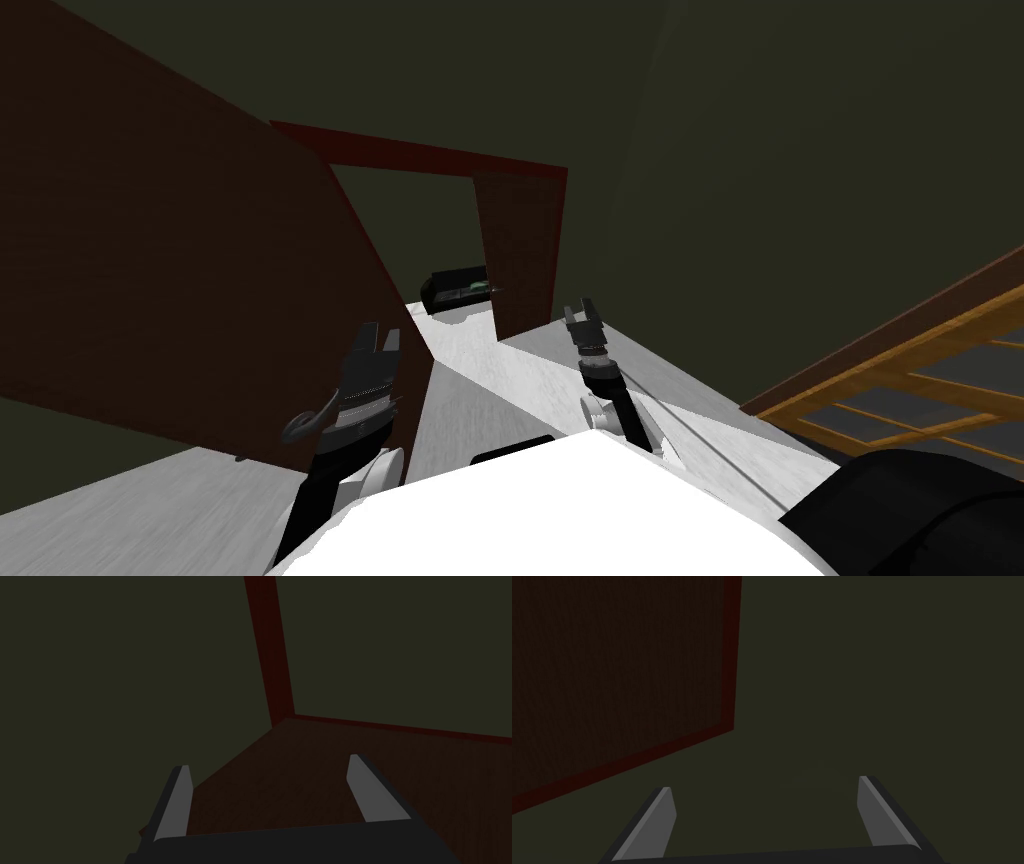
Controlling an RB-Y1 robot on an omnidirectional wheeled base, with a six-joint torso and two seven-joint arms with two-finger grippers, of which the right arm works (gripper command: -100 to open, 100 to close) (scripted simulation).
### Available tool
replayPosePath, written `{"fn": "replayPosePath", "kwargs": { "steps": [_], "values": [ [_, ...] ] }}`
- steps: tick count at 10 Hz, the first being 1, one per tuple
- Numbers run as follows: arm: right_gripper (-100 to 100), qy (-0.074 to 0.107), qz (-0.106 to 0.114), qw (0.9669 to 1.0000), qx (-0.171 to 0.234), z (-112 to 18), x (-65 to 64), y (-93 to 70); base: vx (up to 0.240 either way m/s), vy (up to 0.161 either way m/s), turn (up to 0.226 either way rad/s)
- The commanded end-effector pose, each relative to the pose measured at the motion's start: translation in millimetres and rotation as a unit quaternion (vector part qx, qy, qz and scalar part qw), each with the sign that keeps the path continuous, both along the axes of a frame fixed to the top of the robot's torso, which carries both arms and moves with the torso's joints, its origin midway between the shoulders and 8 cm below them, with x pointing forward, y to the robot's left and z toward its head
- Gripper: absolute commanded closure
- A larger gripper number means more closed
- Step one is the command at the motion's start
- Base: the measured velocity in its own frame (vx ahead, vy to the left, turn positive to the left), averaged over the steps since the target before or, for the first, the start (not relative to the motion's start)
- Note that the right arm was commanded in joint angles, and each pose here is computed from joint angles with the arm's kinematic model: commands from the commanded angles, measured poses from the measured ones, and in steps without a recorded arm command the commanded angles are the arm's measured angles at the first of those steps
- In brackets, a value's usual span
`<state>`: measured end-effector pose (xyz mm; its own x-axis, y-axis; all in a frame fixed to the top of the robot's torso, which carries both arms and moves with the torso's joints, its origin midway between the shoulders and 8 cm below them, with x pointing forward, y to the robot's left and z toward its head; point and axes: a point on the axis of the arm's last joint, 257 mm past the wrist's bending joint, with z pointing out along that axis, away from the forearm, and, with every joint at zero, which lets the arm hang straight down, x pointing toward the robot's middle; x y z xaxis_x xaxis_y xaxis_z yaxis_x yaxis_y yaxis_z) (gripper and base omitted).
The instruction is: Pull the door open
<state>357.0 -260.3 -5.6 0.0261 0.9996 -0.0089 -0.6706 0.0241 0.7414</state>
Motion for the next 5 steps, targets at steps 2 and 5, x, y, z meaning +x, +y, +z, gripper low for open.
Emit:
{"fn": "replayPosePath", "kwargs": {
  "steps": [2, 5],
  "values": [
    [-100, 0.018, 0.004, 0.9998, -0.001, -21.0, 11.5, -1.3, 0.105, 0.025, 0.052],
    [-100, 0.033, 0.008, 0.9994, -0.002, -38.1, 20.7, -2.7, 0.109, 0.023, 0.046]
  ]
}}
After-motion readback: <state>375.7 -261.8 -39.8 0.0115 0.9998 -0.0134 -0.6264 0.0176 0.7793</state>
